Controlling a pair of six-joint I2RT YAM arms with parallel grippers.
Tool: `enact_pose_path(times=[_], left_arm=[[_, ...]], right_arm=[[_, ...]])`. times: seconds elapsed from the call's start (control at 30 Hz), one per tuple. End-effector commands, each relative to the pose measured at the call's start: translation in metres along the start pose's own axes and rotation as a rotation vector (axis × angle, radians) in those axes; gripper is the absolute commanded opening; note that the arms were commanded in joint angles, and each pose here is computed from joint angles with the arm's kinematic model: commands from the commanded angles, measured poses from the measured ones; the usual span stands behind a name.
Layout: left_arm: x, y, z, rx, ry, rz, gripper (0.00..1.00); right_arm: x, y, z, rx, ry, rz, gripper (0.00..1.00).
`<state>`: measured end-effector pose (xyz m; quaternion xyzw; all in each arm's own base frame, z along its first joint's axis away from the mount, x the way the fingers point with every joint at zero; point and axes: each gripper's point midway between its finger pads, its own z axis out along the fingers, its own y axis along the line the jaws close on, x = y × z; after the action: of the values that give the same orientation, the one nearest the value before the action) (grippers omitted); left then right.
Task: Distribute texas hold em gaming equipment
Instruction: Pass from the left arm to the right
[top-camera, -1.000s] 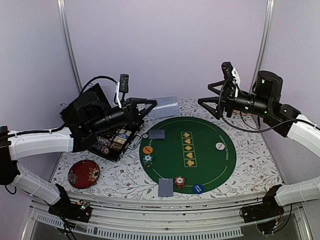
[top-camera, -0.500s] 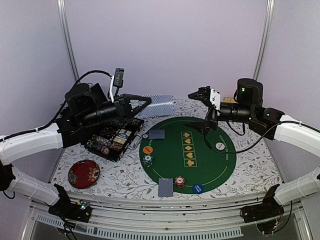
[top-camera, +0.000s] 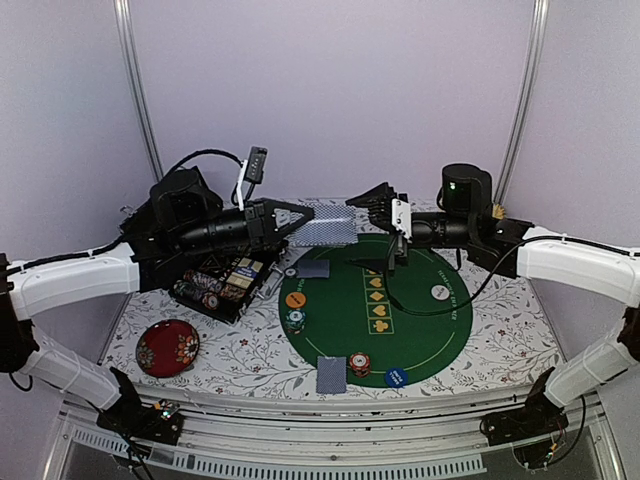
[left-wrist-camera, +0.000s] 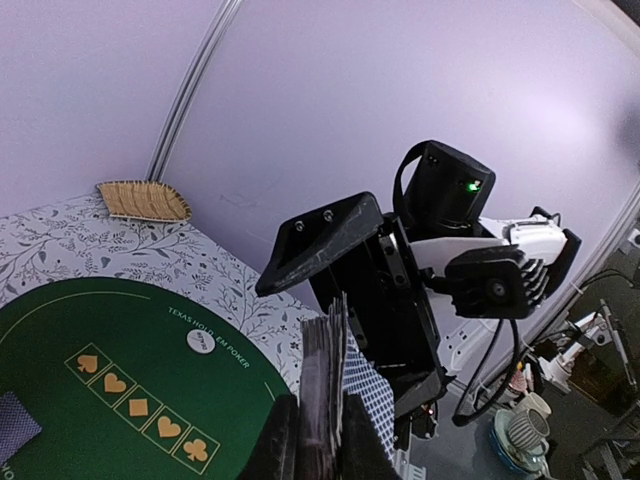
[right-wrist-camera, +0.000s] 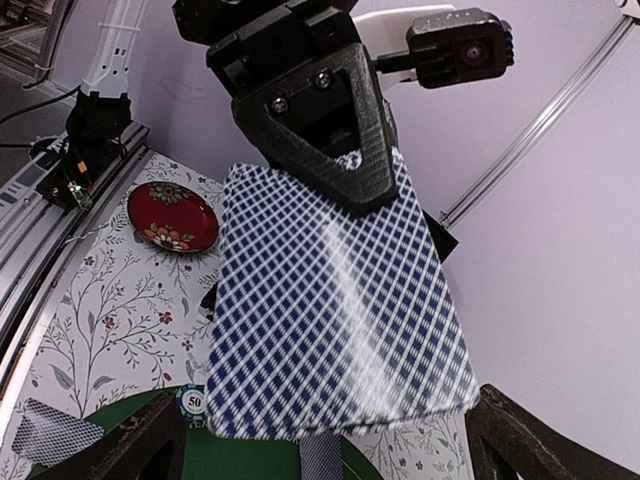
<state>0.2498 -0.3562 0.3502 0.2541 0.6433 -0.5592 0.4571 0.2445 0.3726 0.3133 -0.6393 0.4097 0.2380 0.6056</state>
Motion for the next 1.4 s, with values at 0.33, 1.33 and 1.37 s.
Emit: enact_pose_path(times=[0.33, 1.33, 1.37], left_arm=[[-0.011, -0.004, 0.005, 0.048, -0.036, -0.012, 0.00], [0.001, 0.010, 0.007, 0.048, -0.019, -0.066, 0.00], [0.002, 0.011, 0.007, 0.047, -0.018, -0.067, 0.00]], right_arm=[[-0.023, -0.006, 0.028, -0.038, -0.114, -0.053, 0.90], [-0.015, -0.007, 0.044, -0.009, -0.064, -0.085, 0.71], [-0.015, -0.008, 0.044, -0.007, -0.062, -0.085, 0.66]])
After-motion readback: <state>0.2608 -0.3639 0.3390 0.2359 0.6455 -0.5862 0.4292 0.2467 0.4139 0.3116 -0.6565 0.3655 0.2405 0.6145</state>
